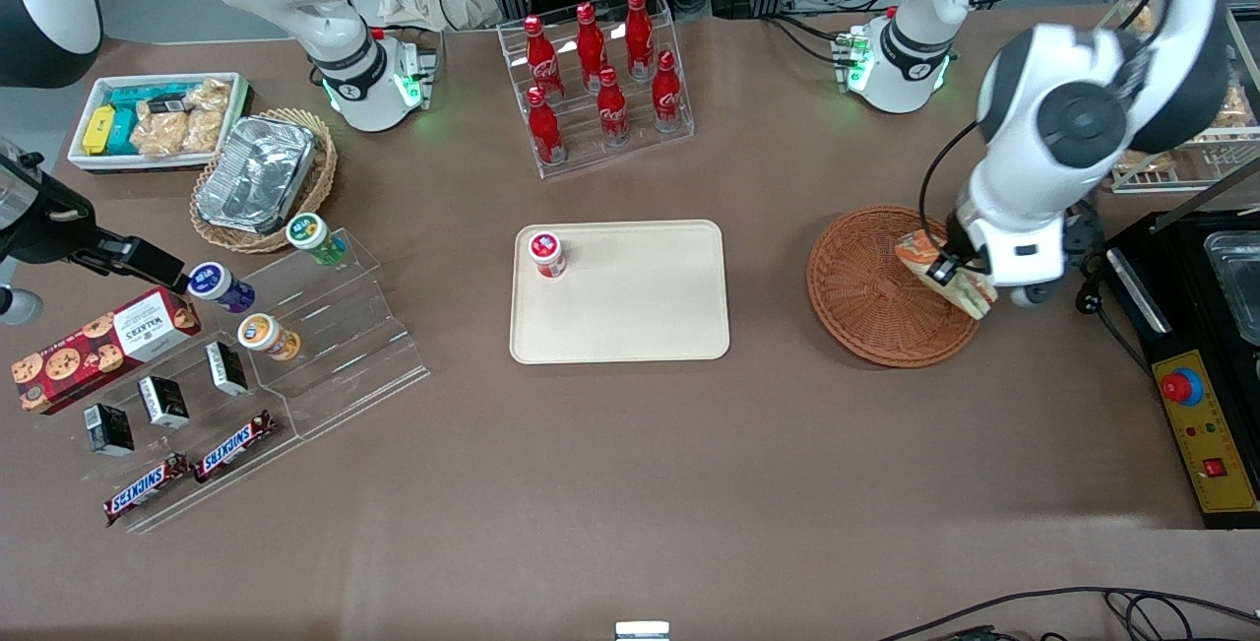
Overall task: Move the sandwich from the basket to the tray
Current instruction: 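Lift the sandwich out of the basket with the left gripper, then carry the sandwich over the cream tray with the left gripper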
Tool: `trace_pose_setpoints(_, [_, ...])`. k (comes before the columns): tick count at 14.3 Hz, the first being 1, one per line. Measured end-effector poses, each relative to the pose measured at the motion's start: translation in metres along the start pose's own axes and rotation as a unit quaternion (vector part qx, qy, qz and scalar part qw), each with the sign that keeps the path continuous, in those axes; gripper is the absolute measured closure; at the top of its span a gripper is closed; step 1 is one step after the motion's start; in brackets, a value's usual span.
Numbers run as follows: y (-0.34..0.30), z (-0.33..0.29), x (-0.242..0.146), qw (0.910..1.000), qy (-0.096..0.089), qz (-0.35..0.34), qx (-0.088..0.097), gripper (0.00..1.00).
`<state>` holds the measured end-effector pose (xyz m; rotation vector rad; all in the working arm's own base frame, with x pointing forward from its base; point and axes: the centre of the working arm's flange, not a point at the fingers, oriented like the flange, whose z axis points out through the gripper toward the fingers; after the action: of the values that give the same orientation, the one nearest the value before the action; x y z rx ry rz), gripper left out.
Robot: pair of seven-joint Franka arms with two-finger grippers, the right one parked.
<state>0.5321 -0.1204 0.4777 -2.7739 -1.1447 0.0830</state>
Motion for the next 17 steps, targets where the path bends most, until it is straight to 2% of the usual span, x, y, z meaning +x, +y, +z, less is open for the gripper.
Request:
trace_pose_setpoints(2, [-0.009, -0.026, 0.011, 0.9995, -0.013, 0.029, -0.001, 0.85])
trace_pose_setpoints(9, [-0.009, -0.029, 0.007, 0.9967, -0.023, 0.077, 0.009, 0.85])
trace_pose_setpoints(15, [0.019, -0.031, -0.04, 0.9872, -0.023, 0.157, 0.012, 0.85])
trace_pose_setpoints(17, [0.031, -0.029, -0.061, 0.9833, -0.036, 0.178, 0.006, 0.85])
